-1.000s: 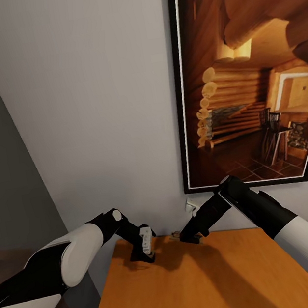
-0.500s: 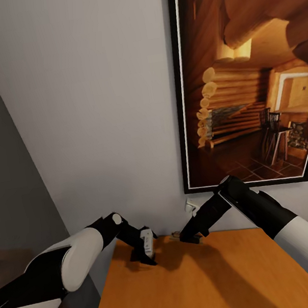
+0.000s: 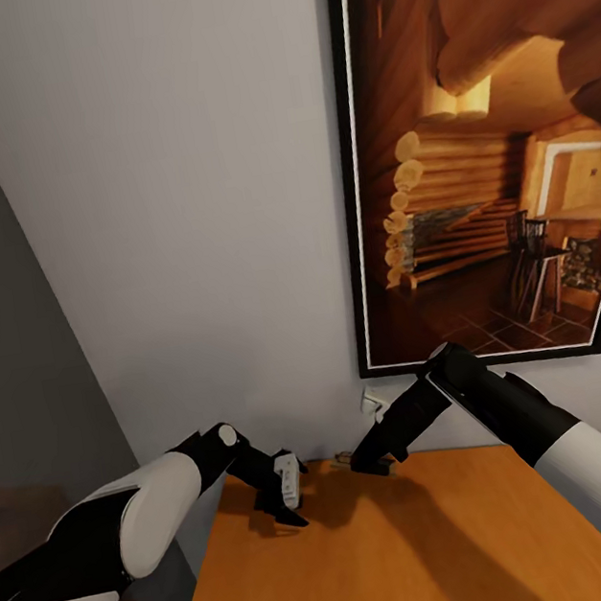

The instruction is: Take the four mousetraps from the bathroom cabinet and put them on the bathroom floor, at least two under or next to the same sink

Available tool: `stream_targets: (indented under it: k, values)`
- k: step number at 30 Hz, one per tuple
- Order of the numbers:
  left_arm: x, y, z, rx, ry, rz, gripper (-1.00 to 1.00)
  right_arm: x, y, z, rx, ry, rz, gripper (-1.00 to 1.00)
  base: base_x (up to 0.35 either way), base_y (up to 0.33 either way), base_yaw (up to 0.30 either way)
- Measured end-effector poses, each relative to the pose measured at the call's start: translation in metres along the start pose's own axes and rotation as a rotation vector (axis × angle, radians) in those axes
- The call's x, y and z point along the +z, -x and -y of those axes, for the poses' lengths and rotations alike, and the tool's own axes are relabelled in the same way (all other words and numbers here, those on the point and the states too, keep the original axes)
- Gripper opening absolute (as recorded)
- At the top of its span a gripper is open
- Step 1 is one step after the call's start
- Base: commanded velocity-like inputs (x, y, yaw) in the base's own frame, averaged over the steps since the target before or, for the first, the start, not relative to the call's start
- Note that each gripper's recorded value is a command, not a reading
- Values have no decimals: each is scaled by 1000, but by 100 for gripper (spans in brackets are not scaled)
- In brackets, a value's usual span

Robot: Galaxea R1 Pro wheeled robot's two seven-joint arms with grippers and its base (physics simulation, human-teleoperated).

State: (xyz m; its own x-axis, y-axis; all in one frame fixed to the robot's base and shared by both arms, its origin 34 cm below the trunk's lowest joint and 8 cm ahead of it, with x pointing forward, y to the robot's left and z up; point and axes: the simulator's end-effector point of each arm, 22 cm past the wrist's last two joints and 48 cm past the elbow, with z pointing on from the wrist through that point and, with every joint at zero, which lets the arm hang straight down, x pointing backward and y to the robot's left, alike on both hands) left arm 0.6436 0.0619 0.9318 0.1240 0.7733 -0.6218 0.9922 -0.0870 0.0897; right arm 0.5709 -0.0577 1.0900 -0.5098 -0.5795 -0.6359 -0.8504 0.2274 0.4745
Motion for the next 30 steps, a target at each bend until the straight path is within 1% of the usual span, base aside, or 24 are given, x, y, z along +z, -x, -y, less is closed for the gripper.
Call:
stream_targets:
  k: [9,16,23,30]
  values:
    - [-1,-2,1,-2,-2,-3,100,0,0,0,0,0,0,-100,0,0,0]
    - [-3,-8,-1,-21,4,-16,100,0,0,0,0,0,0,-100,0,0,0]
    - [-12,-21,-5,-37,20,-30,100,0,0,0,0,0,0,-100,0,0,0]
    - [-16,-25,-7,-39,27,-36,100,0,0,0,0,0,0,-100,0,0,0]
